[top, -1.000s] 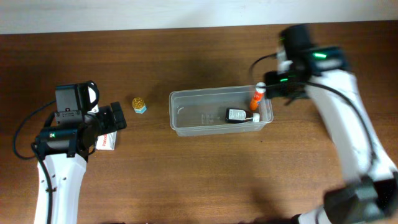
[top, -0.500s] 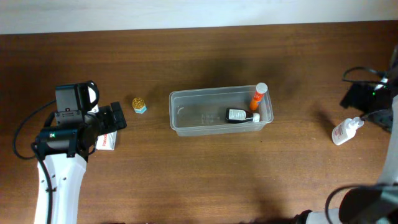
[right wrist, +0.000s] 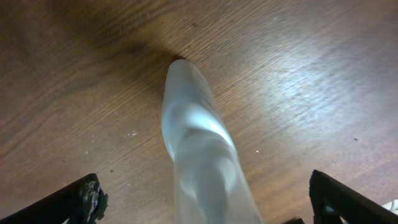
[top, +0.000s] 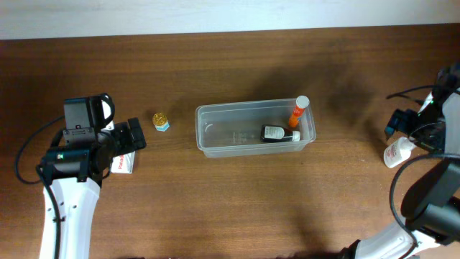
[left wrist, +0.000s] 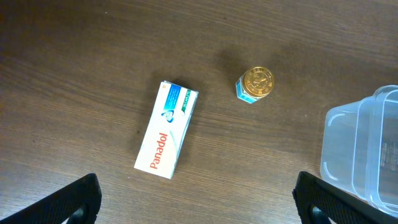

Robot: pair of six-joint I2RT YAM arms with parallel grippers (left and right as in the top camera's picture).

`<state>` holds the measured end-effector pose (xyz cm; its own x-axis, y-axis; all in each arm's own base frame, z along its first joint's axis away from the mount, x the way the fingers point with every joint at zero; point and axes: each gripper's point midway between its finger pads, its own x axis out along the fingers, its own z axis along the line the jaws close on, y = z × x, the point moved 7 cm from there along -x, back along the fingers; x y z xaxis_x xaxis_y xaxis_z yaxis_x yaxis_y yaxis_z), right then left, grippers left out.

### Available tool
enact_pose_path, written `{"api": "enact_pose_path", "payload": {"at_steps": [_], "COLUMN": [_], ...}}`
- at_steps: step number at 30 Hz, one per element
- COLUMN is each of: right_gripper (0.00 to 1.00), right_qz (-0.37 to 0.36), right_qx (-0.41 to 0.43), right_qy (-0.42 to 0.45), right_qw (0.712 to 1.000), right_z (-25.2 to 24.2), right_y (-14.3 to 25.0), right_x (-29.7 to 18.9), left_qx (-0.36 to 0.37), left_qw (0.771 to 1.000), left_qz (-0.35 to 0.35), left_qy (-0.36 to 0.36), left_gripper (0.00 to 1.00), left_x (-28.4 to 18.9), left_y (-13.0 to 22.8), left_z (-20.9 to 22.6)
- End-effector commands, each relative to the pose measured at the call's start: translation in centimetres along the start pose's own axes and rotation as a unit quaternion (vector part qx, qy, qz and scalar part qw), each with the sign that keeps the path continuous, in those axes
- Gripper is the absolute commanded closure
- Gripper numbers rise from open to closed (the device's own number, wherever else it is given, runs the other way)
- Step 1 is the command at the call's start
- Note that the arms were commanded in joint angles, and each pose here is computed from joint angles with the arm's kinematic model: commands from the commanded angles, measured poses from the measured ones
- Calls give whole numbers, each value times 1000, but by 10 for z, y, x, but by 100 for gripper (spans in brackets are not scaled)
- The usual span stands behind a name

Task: Pack container
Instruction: 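Reach the right gripper to the white dropper bottle and grasp it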

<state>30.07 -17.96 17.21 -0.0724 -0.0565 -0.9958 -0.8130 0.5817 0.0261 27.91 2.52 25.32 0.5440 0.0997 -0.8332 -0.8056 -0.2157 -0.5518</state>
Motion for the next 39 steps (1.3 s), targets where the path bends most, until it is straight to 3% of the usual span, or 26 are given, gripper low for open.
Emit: {"api": "enact_pose_path", "payload": {"at_steps": [1,6,12,17,19,30,39], "right_gripper": [4,16,41,49,58,75,79], "right_qz": [17,11,11,11,11,11,11], "right_qx": [-12,-15,-15,-15,-15,-15,-15], "right_qy": [-13,-13,-13,-13,-13,-13,-25], "right_qw": [1000,1000,1000,1000,1000,1000,1000], "right_z": [2,3,3,3,3,3,5], "right_y": [-2,-5,-5,-5,-5,-5,-5], "right_x": [13,14,14,14,14,14,13], "left_qx": [-4,-4,-4,-4,-4,-4,-4], "left_qw": [1000,1000,1000,1000,1000,1000,1000], "left_qz": [-8,-8,-8,-8,-8,-8,-8], "left_qy": [3,3,3,3,3,3,3], "left_gripper": [1,1,0,1,1,1,1], "left_x": [-3,-3,-3,-3,-3,-3,-3], "left_y": [-6,-6,-6,-6,-6,-6,-6], "left_z": [0,0,0,0,0,0,0]}}
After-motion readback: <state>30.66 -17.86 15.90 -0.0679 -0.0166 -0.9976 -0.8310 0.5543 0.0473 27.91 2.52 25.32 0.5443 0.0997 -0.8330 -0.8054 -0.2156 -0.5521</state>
